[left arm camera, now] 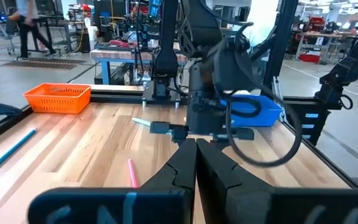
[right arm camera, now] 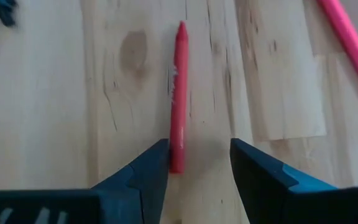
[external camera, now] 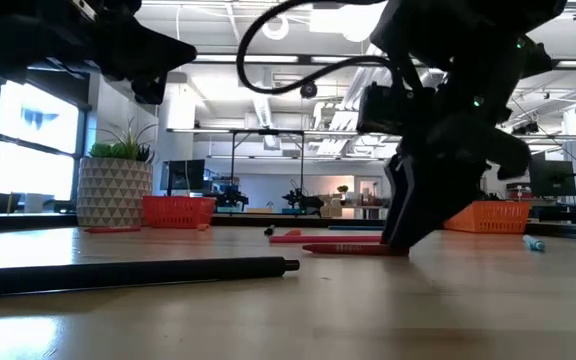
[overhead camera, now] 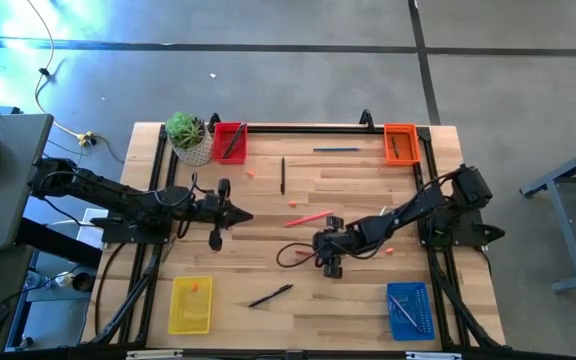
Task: Sort crayons/erasers/pens/pencils in bins
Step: Put the red crayon into the orange bin
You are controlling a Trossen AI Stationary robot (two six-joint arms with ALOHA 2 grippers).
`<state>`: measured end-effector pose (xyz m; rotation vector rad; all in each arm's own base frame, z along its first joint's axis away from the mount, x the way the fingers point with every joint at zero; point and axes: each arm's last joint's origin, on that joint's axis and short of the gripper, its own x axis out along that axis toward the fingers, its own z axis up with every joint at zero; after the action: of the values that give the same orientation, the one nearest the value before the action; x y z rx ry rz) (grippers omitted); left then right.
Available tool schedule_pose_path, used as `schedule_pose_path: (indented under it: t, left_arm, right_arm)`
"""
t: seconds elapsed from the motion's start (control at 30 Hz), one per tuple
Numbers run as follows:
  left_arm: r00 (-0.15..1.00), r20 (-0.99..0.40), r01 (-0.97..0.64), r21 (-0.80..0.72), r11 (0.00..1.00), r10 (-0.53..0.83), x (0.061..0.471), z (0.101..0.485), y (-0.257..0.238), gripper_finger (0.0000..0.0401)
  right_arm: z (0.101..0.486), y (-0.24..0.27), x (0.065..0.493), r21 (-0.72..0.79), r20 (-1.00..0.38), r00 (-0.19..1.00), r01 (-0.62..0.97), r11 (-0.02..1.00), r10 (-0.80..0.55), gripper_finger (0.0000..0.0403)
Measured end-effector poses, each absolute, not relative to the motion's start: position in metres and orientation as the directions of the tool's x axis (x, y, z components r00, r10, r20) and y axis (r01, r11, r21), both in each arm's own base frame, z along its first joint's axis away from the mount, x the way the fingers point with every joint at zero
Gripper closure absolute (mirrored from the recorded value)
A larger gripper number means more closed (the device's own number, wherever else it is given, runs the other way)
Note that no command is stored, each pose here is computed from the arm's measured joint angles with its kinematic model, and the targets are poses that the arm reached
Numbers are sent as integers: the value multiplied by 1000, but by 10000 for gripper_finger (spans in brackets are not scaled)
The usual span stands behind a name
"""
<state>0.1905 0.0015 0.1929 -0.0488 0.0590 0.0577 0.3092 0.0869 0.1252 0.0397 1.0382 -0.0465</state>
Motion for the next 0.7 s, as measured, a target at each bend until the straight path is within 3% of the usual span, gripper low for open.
schedule_pose_path:
  t: [0.43, 0.7]
  left_arm:
    - [996, -61, -66, -37, 997, 64, 190, 193, -3, 401]
    - [996, -60, -76, -78, 994, 72, 190, 193, -2, 401]
  right_arm:
    - [119, 72, 312, 11, -884, 467, 105, 994, -39, 368]
    - [119, 58, 314, -16, -881, 465, 139, 990, -79, 384]
